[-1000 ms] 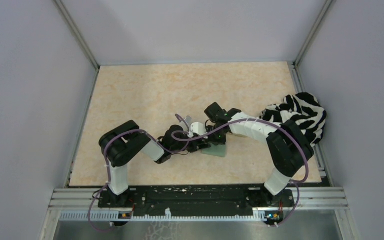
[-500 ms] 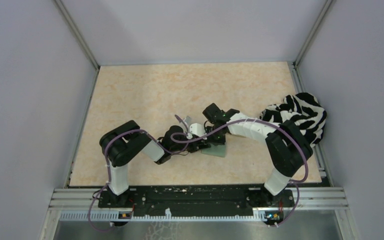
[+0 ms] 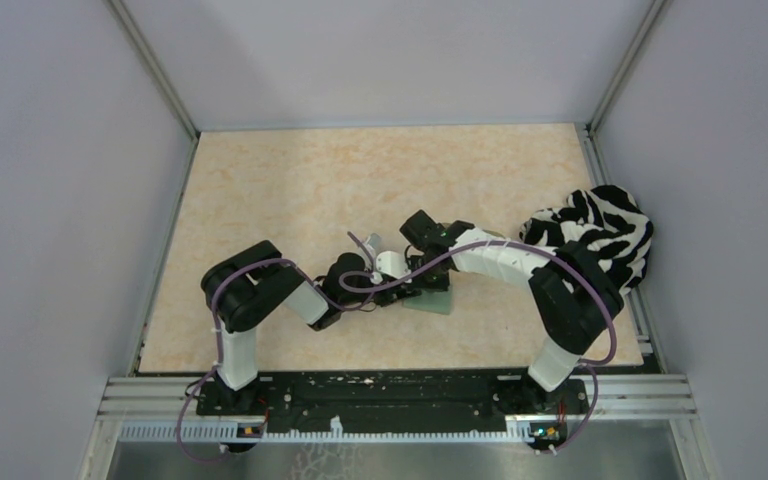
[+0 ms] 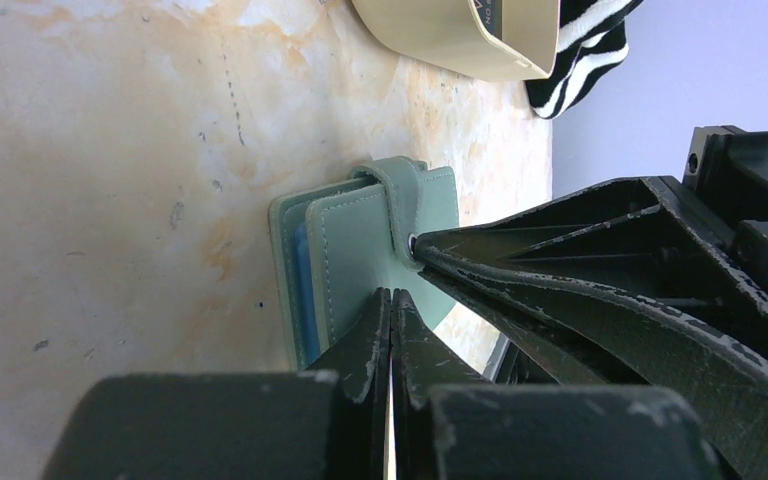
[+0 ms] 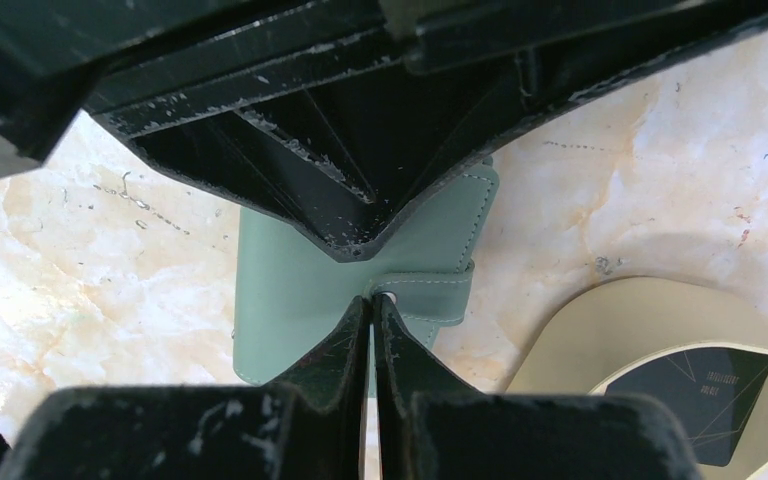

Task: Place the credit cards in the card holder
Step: Close the card holder at the center of the board, then reset both arms

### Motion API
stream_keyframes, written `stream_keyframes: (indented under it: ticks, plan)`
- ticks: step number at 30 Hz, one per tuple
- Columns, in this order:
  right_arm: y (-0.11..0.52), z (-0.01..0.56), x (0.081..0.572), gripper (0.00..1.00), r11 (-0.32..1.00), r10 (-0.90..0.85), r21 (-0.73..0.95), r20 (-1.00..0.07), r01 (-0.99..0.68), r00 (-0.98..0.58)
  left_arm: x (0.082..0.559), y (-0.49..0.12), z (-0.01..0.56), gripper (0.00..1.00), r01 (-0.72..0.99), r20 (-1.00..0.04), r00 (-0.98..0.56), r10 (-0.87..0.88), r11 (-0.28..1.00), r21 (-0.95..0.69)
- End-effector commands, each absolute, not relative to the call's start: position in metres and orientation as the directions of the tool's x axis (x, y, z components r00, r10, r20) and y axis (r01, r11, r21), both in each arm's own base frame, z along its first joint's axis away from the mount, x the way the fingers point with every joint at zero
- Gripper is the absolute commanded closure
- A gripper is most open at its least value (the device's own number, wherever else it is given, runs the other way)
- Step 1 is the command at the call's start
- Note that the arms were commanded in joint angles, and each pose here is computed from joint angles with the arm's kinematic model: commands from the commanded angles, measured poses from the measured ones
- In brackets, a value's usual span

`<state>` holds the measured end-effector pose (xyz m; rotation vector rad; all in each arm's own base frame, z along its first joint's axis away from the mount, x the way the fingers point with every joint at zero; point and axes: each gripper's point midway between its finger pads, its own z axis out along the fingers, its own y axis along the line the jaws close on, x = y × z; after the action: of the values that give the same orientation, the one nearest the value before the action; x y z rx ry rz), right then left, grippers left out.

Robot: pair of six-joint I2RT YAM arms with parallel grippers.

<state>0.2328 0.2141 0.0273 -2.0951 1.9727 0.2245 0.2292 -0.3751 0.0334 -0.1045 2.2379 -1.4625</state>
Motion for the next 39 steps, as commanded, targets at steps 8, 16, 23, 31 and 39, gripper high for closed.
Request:
stream_keyframes:
  ticks: [8,16,23,31,39]
  plan:
    - [0.214,-0.003,0.186,0.91,-0.062,-0.954,0.133,-0.301,-0.989,0.019,0.221,-0.369,0.018,1.00,0.187,-0.337,-0.902,-0.271,0.458,-0.869]
    - [0.222,0.077,0.225,0.46,0.021,-0.845,0.009,-0.535,-1.000,-0.023,0.226,-0.369,0.037,0.99,0.256,-0.398,-0.879,-0.264,0.445,-0.859]
    - [0.201,0.138,0.249,0.25,0.118,-0.751,-0.092,-0.660,-0.989,-0.028,0.236,-0.360,0.074,0.87,0.372,-0.523,-0.815,-0.249,0.467,-0.802]
    - [0.139,0.252,0.304,0.03,0.526,-0.468,-0.199,-0.879,-0.827,-0.086,0.255,-0.318,0.149,0.68,0.528,-0.752,-0.632,-0.190,0.604,-0.596]
    - [0.085,0.332,0.325,0.02,0.847,-0.137,-0.008,-0.969,-0.531,-0.205,0.255,-0.239,0.248,0.01,0.535,-0.910,-0.278,-0.309,0.737,-0.414]
